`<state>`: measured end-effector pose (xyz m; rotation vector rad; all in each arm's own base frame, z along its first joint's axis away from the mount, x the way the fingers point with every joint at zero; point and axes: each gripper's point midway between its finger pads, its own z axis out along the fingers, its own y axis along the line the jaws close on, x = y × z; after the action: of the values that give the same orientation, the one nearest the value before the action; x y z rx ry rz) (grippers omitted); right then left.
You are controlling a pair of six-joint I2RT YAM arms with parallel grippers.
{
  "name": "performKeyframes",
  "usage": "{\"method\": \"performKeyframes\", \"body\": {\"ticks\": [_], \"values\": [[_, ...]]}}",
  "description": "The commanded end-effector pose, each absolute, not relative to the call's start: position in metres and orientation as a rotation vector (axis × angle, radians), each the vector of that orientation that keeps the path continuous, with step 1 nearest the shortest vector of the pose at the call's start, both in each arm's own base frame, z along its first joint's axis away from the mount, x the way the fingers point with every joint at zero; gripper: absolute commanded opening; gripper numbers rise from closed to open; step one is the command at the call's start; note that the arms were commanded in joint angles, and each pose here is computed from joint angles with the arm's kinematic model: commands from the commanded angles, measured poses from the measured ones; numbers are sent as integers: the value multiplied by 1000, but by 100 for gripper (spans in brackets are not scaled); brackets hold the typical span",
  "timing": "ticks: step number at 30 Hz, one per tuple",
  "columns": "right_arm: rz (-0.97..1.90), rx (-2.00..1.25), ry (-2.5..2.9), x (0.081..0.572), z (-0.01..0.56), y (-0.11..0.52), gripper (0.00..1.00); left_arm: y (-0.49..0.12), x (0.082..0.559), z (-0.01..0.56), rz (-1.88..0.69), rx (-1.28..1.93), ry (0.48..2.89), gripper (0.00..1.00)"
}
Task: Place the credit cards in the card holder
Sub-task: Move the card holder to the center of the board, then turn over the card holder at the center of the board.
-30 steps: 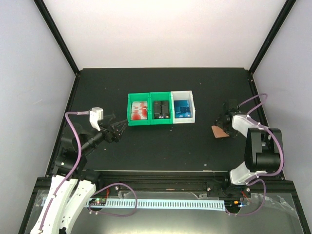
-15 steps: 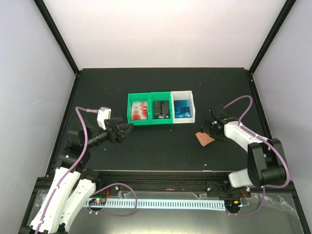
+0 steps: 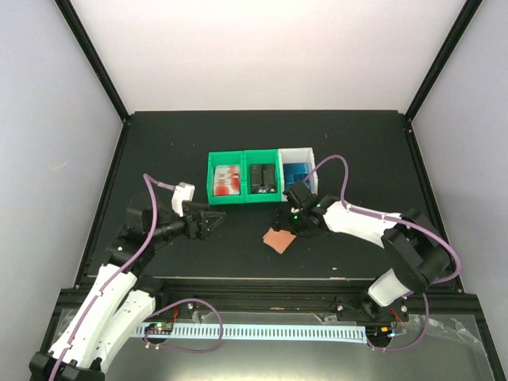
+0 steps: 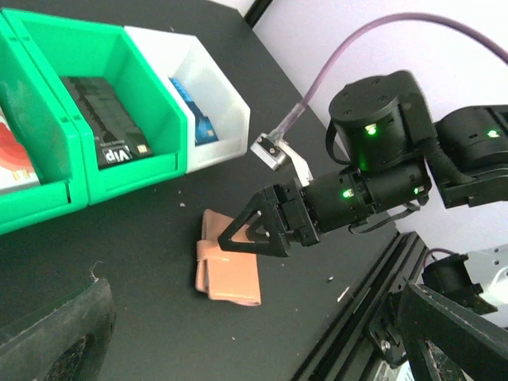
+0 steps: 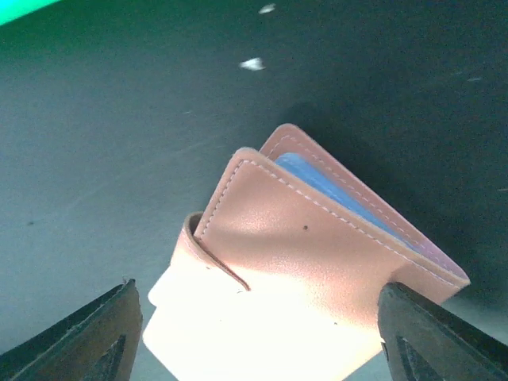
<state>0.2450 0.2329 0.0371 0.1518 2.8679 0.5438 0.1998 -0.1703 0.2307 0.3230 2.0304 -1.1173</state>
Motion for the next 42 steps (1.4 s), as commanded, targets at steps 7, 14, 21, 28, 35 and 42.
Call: {"method": "performKeyframes", "body": {"ticks": [7,14,21,28,35,42], "values": [[673,155,2625,257,102,240,84,-189,195,209,-1160,321,2112,99],[606,249,2663,234,68,211,81,-214,201,164,-1096,327,2354,99],[837,289,2633,216,49,221,68,-257,211,138,-1049,391,2474,89],[1044,373,2610,211,35,240,55,-291,226,96,-942,424,2612,66],[999,440,2605,212,27,231,54,-304,239,63,-833,447,2680,43],[1069,377,2603,210,27,241,54,-310,239,44,-813,473,2715,34]]}}
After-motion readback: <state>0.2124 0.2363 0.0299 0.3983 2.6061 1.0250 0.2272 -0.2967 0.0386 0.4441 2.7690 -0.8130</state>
